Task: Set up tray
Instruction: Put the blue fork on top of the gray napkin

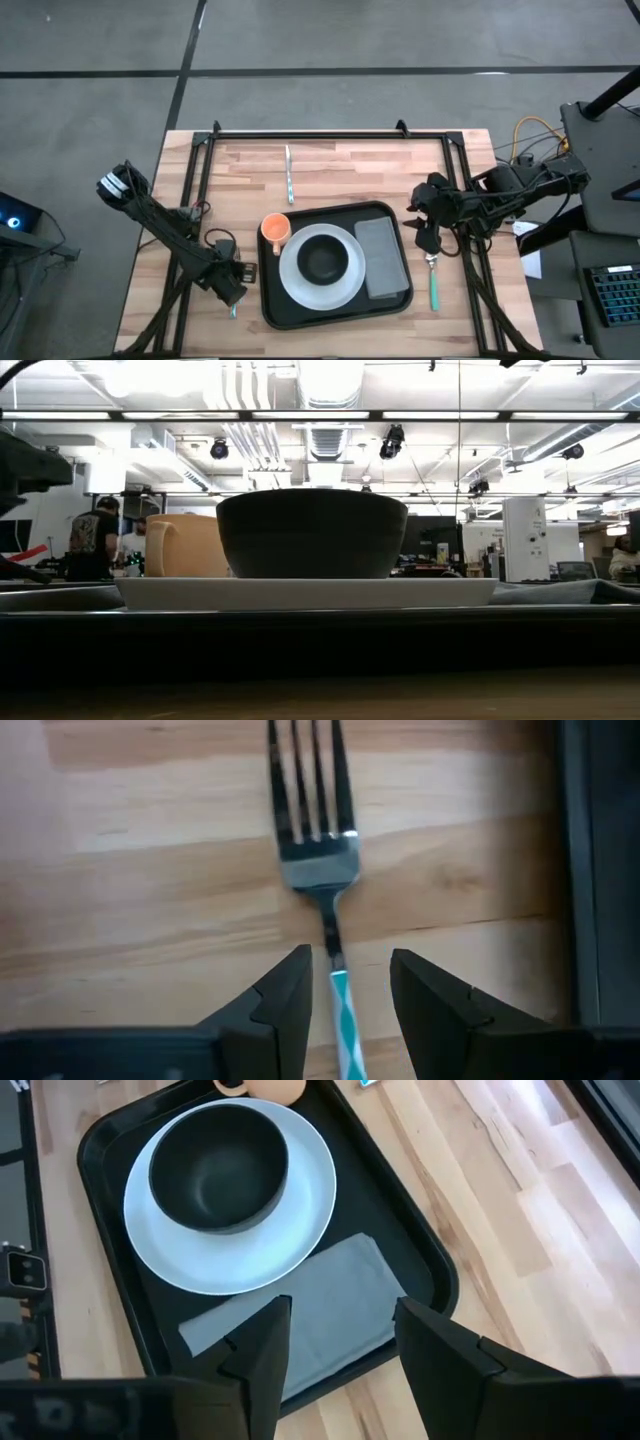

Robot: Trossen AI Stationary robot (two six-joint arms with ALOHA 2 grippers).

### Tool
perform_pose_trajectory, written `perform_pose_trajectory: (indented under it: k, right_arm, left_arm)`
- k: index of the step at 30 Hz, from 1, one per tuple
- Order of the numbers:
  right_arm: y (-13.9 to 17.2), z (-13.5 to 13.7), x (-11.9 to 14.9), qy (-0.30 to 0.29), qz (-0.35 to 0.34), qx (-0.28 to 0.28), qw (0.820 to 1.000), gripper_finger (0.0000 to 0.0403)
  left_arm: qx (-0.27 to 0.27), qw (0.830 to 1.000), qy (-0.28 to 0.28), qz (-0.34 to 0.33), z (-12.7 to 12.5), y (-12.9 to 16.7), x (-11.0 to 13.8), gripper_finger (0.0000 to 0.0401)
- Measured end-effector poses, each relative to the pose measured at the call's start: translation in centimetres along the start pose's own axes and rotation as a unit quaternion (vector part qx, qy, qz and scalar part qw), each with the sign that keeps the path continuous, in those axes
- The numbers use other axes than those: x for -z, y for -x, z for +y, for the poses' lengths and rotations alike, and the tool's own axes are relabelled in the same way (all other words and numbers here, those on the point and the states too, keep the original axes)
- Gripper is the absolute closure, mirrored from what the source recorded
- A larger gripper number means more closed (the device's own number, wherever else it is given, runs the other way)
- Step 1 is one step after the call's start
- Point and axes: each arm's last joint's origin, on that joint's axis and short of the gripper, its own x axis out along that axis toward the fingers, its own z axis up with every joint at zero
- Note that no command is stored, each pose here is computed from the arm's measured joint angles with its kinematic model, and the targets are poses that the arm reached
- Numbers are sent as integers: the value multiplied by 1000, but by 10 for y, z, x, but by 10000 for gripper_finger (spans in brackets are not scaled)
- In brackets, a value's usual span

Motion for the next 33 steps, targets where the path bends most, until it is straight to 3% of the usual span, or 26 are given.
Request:
perform_pose_trajectory:
  k: [9,19,30,33]
  right_arm:
    - [0,1,0,-5,11,-20,1000,234]
    - [0,2,1,-5,19,-32,999,234]
    - [1,5,-3,-7,9,-59,998,236]
    - [1,6,-3,-6,8,-59,998,241]
  left_arm:
    - [-52,999,1,-8,-7,-19,7,283]
    - [-69,997,27,-14,-15,-25,0,288]
    - [-70,997,30,-32,-16,-26,-6,384]
    - [-67,997,29,-38,-16,-25,-6,394]
